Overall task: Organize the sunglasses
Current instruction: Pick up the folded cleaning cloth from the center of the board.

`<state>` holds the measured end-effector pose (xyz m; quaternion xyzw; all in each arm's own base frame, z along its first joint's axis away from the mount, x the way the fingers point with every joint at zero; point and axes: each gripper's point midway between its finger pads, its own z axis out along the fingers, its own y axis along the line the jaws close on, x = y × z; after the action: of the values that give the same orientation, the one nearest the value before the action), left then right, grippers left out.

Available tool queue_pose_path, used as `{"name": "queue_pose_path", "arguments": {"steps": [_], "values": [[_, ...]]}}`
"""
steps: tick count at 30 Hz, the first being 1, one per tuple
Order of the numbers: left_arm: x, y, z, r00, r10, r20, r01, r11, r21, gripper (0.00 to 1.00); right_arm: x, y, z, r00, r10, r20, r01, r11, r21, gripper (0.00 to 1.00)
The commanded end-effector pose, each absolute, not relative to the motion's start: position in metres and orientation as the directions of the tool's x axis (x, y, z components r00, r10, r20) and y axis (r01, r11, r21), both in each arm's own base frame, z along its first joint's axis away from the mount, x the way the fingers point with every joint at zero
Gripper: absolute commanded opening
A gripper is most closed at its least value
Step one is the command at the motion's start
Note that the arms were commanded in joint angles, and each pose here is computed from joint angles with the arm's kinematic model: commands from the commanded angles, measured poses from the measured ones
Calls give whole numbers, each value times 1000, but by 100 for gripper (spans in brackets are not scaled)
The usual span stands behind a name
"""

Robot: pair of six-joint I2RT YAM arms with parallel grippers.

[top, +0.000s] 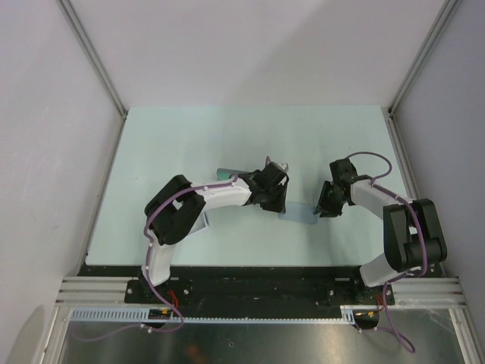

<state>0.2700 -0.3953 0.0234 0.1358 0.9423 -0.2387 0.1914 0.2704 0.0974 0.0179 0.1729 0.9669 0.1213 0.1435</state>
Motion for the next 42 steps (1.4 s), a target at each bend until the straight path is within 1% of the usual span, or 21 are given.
{"name": "queue_pose_path", "arguments": {"steps": [1, 10, 12, 14, 17, 18, 21, 26, 28, 32, 37, 42], "values": [[271, -398, 23, -899, 152, -411, 331, 850, -409, 33, 263, 103, 3, -919, 347, -187, 290, 916, 276, 29], [271, -397, 21, -900, 153, -409, 330, 852, -406, 29, 260, 98, 2, -918, 345, -194, 297, 925, 239, 19], [271, -397, 22, -899, 151, -410, 328, 853, -406, 28, 260, 97, 2, -919, 342, -195, 295, 926, 234, 15], [271, -397, 22, -900, 152, -408, 328, 853, -406, 27, 260, 97, 1, -919, 340, -198, 293, 928, 231, 14], [271, -398, 22, -899, 155, -410, 333, 850, -409, 23, 261, 99, 3, -920, 334, -204, 286, 929, 234, 13], [272, -398, 23, -899, 152, -411, 331, 850, -409, 19, 261, 100, 3, -920, 332, -207, 282, 930, 237, 10], [272, -399, 24, -898, 152, -413, 333, 849, -411, 13, 262, 103, 3, -921, 332, -206, 280, 929, 244, 8], [273, -399, 25, -896, 153, -417, 336, 848, -410, 7, 263, 106, 5, -921, 325, -216, 270, 930, 250, 7], [273, -400, 26, -895, 154, -418, 339, 845, -413, 1, 265, 106, 7, -918, 326, -226, 267, 929, 256, 5], [276, -402, 32, -885, 159, -437, 353, 841, -410, 0, 271, 112, 16, -912, 318, -260, 243, 928, 282, 0], [282, -400, 48, -864, 150, -481, 369, 839, -400, 0, 276, 116, 29, -899, 317, -300, 222, 924, 310, 0], [287, -400, 71, -836, 141, -530, 392, 830, -397, 0, 276, 118, 42, -891, 326, -316, 222, 920, 322, 0]]}}
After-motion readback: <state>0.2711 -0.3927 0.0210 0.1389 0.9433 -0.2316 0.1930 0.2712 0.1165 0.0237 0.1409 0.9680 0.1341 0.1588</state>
